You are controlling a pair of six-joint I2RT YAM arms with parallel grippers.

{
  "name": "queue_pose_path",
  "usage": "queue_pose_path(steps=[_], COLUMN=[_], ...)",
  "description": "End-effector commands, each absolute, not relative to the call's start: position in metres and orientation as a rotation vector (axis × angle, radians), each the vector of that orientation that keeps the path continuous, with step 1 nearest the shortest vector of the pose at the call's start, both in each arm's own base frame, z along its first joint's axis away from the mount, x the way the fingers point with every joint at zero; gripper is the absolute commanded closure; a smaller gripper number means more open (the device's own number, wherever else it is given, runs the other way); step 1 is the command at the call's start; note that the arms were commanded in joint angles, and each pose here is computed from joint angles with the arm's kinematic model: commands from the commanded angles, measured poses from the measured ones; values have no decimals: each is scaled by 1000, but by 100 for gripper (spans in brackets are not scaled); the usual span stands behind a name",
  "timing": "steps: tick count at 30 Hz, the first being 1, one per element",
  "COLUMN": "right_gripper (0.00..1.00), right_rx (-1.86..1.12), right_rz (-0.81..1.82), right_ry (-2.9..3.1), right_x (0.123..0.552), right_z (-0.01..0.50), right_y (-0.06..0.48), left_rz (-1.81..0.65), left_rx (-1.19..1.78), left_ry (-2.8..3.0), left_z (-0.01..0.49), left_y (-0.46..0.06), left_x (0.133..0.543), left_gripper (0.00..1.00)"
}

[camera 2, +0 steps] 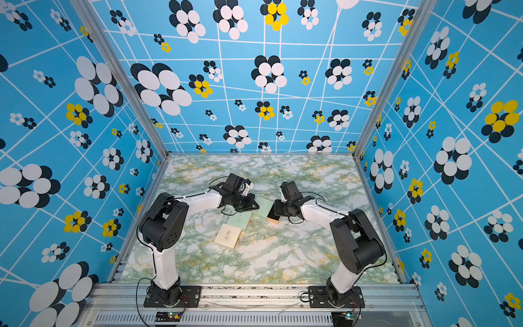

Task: Take out the earrings from the drawer-style jewelry box
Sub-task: Close the drawer of the jewelry box.

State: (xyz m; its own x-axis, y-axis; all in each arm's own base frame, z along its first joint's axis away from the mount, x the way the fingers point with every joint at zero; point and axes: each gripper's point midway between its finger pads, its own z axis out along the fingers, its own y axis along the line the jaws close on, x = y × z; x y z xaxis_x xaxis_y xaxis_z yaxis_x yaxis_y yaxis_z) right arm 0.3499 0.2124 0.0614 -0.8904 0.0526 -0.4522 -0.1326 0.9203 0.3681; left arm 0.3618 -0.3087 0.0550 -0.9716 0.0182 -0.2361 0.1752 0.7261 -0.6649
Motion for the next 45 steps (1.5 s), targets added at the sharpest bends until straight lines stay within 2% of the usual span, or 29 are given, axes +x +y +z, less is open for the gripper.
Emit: queue_pose_path(steps=[1,10,21,26,37,45], right_gripper=[75,75,75,75,75,75], right_rx=[-49,-37,-41,-45,-75,-7], right_rz=[496,491,484,497,557,439], right_ry=[2604,2645,2679,2664,2488,2588], right_x=[355,352,350,352,356,340], right_z=[68,52,42,47,100,83], right_y=[205,205,206,207,207,185], left_rz=[-926,-942,-1033,-1011,-924,-846], left_rx=[93,89,119,83,67,57], left_ry=[2864,2839,2664,2678,2738,2766], left_z=[24,31,95,87,65,55], left_y=[-282,-282,-285,-273,-263,-254], left_x=[346,348,374,385,391,394], left_gripper=[100,100,100,100,100,100])
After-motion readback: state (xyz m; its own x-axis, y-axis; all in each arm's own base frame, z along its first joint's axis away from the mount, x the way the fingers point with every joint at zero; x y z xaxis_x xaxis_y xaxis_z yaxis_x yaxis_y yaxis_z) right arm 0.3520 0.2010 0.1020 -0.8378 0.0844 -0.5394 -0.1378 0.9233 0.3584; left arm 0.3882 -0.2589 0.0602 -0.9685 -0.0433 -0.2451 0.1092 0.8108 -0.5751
